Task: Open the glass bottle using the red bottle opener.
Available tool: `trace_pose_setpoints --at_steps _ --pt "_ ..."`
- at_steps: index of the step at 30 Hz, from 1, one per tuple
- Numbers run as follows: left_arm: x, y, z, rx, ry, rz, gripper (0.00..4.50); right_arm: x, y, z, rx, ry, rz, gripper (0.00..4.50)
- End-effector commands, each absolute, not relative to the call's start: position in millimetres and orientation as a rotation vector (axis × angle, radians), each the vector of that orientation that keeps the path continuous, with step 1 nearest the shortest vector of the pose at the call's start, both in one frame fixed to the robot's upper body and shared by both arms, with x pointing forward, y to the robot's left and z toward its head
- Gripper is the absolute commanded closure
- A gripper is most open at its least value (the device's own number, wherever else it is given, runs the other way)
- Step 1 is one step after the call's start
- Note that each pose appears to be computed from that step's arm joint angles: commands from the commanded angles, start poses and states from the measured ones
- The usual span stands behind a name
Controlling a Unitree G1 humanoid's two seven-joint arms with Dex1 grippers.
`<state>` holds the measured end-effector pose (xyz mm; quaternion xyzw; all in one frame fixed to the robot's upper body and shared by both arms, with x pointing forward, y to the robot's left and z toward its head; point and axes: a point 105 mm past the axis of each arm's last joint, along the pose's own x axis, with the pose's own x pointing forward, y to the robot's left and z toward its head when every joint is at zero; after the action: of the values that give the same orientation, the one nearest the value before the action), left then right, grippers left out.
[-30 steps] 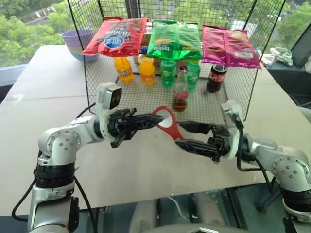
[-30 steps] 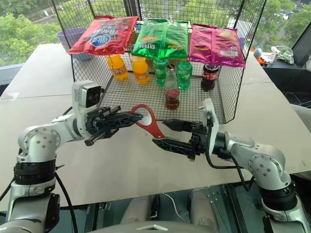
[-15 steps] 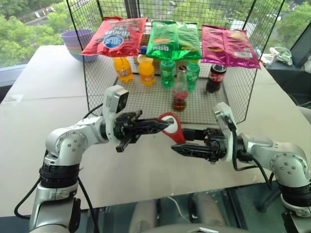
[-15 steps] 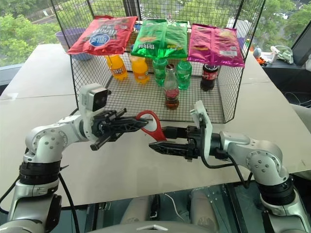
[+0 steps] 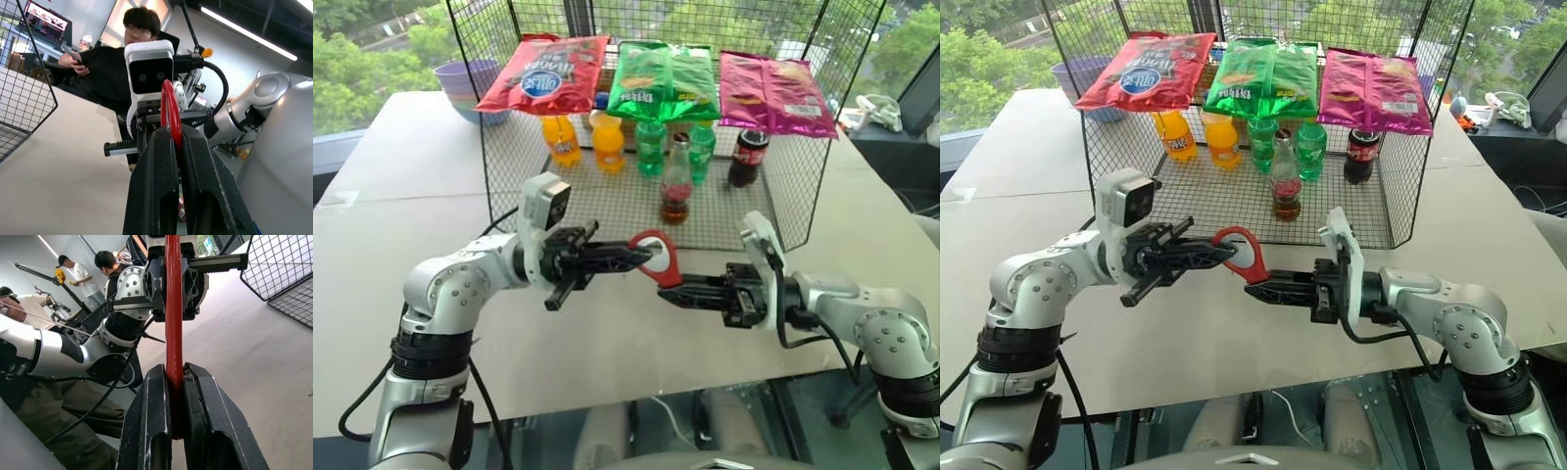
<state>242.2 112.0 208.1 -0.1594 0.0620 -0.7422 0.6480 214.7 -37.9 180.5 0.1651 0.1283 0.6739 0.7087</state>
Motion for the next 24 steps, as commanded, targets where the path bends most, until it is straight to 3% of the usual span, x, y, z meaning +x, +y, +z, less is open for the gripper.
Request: trace_pose_setpoints --at_steps 1,4,5,6,9,10,12,15,17,20,24 --pt "232.2 108.0 211.5 -0.294 0.121 -1.755 4.50 212.9 -37.8 183.9 0.350 0.262 1.507 4.46" --pt "235.7 109.3 214.4 -0.318 0.101 -1.739 4.50 214.2 -39.0 182.1 0.342 0.259 1.494 4.46" --pt "236.4 109.9 214.8 -0.321 0.102 -1.737 3.82 215.1 -39.3 181.6 0.339 0.256 1.487 4.50" --pt "237.3 111.3 214.5 -0.328 0.107 -1.728 3.70 215.9 -40.0 181.1 0.337 0.252 1.478 4.50" --pt "242.8 116.2 212.9 -0.331 0.097 -1.672 2.53 217.2 -41.9 179.1 0.330 0.242 1.454 4.50" --pt "243.8 118.7 213.4 -0.340 0.091 -1.655 1.91 217.3 -42.7 178.2 0.327 0.239 1.444 4.50" --pt "246.7 123.6 214.0 -0.341 0.077 -1.605 1.32 219.3 -45.1 176.4 0.317 0.222 1.409 4.50" --pt "256.6 130.9 207.2 -0.250 0.043 -1.449 0.04 237.8 -56.4 169.7 0.211 0.149 1.230 4.50" --pt "265.3 134.0 204.5 -0.167 -0.010 -1.340 0.04 247.2 -63.1 169.2 0.164 0.105 1.132 4.50" --pt "295.6 137.3 196.5 -0.017 -0.061 -1.049 0.04 269.2 -88.0 167.7 -0.123 0.029 0.836 4.50" --pt "320.3 134.4 200.0 0.111 -0.120 -0.828 0.04 276.2 -103.3 174.6 -0.271 -0.031 0.629 4.50"
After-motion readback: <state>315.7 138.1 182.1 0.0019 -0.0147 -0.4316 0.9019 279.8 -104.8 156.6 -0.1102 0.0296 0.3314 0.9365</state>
